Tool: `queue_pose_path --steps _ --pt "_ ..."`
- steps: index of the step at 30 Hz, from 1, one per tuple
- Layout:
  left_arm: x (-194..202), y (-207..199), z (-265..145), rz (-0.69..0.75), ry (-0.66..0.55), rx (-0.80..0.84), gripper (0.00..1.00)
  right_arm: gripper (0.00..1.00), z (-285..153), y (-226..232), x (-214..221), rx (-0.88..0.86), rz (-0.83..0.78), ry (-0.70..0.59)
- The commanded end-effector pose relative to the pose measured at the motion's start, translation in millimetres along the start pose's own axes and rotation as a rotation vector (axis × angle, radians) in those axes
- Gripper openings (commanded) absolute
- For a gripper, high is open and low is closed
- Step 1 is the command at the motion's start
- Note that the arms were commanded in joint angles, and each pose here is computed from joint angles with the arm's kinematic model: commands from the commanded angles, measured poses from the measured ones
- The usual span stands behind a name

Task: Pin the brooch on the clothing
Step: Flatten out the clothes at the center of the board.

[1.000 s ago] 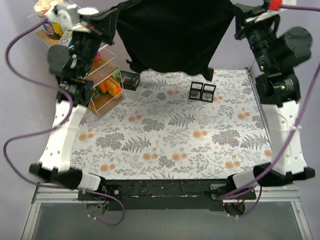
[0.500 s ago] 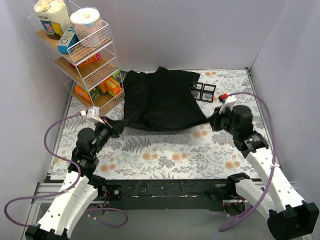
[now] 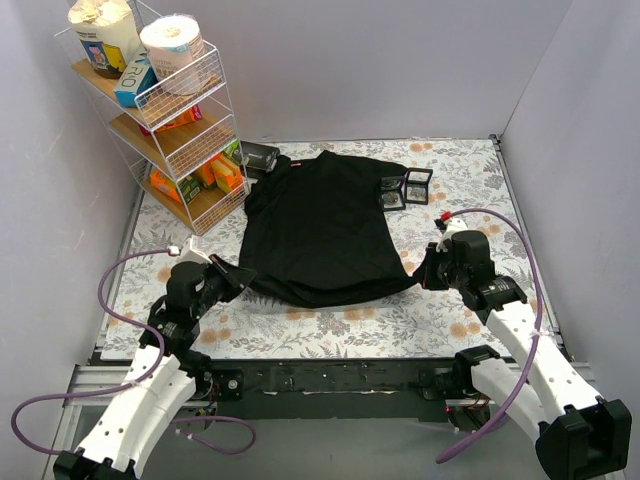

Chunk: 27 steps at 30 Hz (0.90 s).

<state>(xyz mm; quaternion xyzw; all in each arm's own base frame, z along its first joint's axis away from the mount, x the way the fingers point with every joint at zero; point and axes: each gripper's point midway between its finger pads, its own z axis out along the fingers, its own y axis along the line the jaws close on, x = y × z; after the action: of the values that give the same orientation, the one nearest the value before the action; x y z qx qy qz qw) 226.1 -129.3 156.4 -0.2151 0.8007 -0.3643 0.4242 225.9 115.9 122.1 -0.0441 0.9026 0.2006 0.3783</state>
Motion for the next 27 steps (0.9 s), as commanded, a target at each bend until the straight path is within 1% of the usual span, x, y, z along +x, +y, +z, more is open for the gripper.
queue_pose_path --steps 1,3,5,7,8,10,11,12,13,14,15,17,18,19,21,23,24,25,26,27 --pt "10.1 15.9 -2.3 -0.067 0.014 -0.052 0.03 0.01 3.6 -11.2 15.0 0.066 0.057 0.046" --pt "13.5 18.5 -2.7 -0.07 0.023 -0.054 0.04 0.01 4.4 -15.2 20.6 0.087 0.068 0.058" --pt "18.9 23.6 -2.7 -0.078 0.042 -0.07 0.08 0.01 4.2 -21.4 26.9 0.125 0.079 0.073" --pt "24.9 22.7 -2.1 -0.096 0.07 -0.062 0.17 0.01 4.4 -24.0 30.4 0.151 0.08 0.078" --pt "27.5 23.7 -1.6 -0.101 0.085 -0.066 0.23 0.01 4.2 -23.1 30.8 0.154 0.082 0.078" --pt "29.5 20.8 -2.1 -0.104 0.101 -0.057 0.4 0.01 3.4 -21.6 33.7 0.169 0.087 0.086" --pt "29.1 19.3 -2.7 -0.104 0.102 -0.054 0.45 0.01 3.0 -21.0 35.9 0.171 0.087 0.093" --pt "27.5 18.0 -3.6 -0.104 0.098 -0.053 0.53 0.05 2.5 -20.7 39.5 0.18 0.097 0.107" --pt "27.5 18.5 -5.2 -0.102 0.101 -0.062 0.68 0.15 1.7 -15.8 39.0 0.171 0.089 0.112" --pt "21.1 10.8 -8.2 -0.096 0.087 -0.05 0.75 0.24 0.0 -13.7 37.3 0.171 0.095 0.114" --pt "17.9 9.0 -10.2 -0.092 0.077 -0.051 0.83 0.45 -2.9 -14.6 39.9 0.185 0.097 0.135" --pt "12.2 2.1 -15.3 -0.073 0.066 -0.043 0.86 0.53 -7.8 -14.0 28.6 0.202 0.086 0.108" --pt "10.2 -0.8 -16.3 -0.065 0.062 -0.034 0.87 0.57 -9.7 -14.9 25.6 0.209 0.077 0.098" --pt "8.0 -4.1 -14.5 -0.056 0.056 -0.019 0.87 0.58 -10.5 -17.3 20.7 0.221 0.054 0.084" --pt "11.7 -10.1 -9.7 -0.01 0.089 0.021 0.87 0.58 -6.8 -16.3 12.7 0.215 0.032 0.06" --pt "17.9 -10.1 6.4 0.018 0.151 0.023 0.84 0.58 0.3 -8.4 13.6 0.168 0.005 0.074" --pt "15.6 -13.6 12.1 0.058 0.165 0.03 0.81 0.57 8.2 -5.5 15.6 0.155 0.002 0.089" --pt "12.4 -16.5 18.7 0.088 0.17 0.033 0.8 0.56 12.7 5.6 20.3 0.116 -0.019 0.108" --pt "18.2 -6.7 31.4 0.101 0.216 -0.014 0.8 0.55 16.7 12.5 22.3 0.1 -0.027 0.117" --pt "15.4 -4.1 37.2 0.149 0.215 -0.026 0.81 0.55 24.1 20.6 22.1 0.086 -0.046 0.116"
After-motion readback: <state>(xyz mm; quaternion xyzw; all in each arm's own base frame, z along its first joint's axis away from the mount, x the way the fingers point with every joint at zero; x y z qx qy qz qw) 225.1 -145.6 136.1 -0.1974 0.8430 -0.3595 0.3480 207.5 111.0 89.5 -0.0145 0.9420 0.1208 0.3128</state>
